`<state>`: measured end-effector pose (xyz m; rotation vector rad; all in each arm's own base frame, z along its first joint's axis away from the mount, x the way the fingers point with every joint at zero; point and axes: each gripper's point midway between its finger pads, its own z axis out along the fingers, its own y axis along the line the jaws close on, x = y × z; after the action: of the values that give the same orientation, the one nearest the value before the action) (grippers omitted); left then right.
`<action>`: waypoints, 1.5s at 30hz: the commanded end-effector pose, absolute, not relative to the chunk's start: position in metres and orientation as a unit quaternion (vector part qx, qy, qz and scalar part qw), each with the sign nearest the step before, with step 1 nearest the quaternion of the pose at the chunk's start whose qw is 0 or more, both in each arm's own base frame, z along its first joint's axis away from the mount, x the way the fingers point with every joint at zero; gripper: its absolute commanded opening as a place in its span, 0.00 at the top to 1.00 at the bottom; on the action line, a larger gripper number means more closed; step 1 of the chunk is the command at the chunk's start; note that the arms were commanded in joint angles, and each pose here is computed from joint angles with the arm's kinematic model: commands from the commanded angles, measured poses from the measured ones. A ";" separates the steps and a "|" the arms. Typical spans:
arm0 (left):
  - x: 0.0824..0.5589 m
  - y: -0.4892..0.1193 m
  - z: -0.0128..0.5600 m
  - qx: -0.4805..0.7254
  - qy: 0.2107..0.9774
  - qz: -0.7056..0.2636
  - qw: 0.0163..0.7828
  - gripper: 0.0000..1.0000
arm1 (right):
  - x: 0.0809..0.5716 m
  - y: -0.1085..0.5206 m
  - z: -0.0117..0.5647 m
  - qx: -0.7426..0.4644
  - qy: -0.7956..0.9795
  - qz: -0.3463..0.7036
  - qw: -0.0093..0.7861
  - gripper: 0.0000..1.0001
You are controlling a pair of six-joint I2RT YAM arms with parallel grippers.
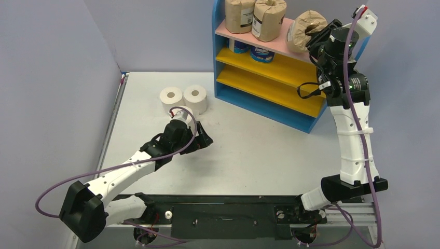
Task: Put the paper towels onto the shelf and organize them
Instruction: Place the paper towel on the shelf.
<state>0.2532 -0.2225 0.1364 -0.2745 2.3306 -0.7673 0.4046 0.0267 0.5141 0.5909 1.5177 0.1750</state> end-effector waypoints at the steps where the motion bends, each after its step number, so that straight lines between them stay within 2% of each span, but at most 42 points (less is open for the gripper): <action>1: 0.269 -0.240 0.163 -0.103 0.869 -0.332 0.352 0.02 | 0.408 0.030 0.550 0.273 0.631 0.132 0.714 0.73; 22: 0.265 -0.247 0.155 -0.096 0.873 -0.337 0.339 0.02 | 0.424 0.020 0.536 0.287 0.636 0.111 0.707 0.73; 45: 0.259 -0.250 0.139 -0.103 0.879 -0.342 0.316 0.02 | 0.442 0.025 0.521 0.281 0.654 0.108 0.694 0.62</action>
<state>0.2552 -0.2417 0.1288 -0.2844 2.3563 -0.8485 0.4376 0.0257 0.5009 0.6296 1.5186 0.2103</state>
